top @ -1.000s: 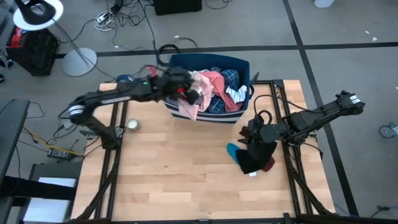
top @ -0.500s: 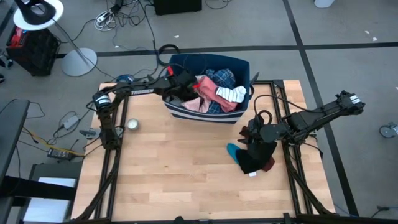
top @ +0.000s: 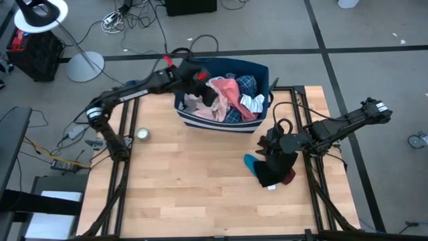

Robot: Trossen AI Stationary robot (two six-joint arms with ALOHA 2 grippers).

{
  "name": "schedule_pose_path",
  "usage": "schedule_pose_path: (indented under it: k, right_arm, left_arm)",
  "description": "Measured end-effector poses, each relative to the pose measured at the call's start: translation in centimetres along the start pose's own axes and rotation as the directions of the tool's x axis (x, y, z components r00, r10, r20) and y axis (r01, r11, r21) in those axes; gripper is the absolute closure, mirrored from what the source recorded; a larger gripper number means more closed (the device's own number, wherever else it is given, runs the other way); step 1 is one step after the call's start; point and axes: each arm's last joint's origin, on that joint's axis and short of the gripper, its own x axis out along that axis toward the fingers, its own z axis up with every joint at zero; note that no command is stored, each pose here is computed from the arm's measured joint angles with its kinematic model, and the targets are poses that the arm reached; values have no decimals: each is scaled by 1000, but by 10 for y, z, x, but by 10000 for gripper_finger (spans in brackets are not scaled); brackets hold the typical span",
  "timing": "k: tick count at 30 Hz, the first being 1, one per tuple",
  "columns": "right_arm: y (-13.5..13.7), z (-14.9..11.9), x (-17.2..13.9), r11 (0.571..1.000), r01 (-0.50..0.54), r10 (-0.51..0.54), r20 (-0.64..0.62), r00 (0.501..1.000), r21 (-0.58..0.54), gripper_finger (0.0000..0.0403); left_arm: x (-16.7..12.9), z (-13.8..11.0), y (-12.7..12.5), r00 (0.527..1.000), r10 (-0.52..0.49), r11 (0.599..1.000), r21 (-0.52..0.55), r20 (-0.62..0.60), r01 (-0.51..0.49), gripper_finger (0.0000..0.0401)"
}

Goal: Sort clothes
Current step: Put the black boxer into the blue bin

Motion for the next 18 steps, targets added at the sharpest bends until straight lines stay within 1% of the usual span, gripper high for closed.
schedule_pose_path:
  k: [3, 5, 7, 9, 10, 12, 14, 16, 18]
  right_arm:
    - [0, 0, 0, 1000, -4, 4, -1, 1000, 14, 227]
    - [0, 0, -1, 1000, -5, 5, 1, 1000, 22, 227]
    - [-2, 1, -5, 998, -12, 11, 10, 1000, 57, 227]
    - [-4, -1, -10, 995, -8, 8, 1, 1000, 95, 227]
    - [-6, -3, -13, 994, -1, 2, -6, 1000, 109, 227]
    - [-10, -9, -21, 991, 27, -23, -30, 999, 134, 230]
    - [-14, -14, -27, 984, 53, -43, -63, 997, 168, 231]
    - [-16, -20, -31, 977, 72, -53, -96, 994, 202, 232]
    - [-17, -24, -35, 973, 83, -57, -125, 990, 214, 232]
  left_arm:
    - [-32, 3, -25, 996, -58, 992, 118, 62, 50, 251]
    - [-51, -2, -40, 996, -51, 985, 171, 79, 37, 251]
    - [-68, -10, -57, 994, 22, 974, 223, 105, -46, 251]
    - [-85, -22, -74, 982, 93, 952, 272, 166, -136, 251]
    - [-94, -30, -82, 974, 118, 940, 295, 195, -173, 251]
    - [-108, -49, -97, 961, 131, 920, 331, 245, -210, 251]
    - [-116, -73, -105, 952, 150, 904, 353, 267, -242, 251]
    - [-123, -99, -109, 948, 130, 899, 368, 290, -236, 251]
    - [-131, -124, -109, 951, 68, 905, 382, 302, -186, 251]
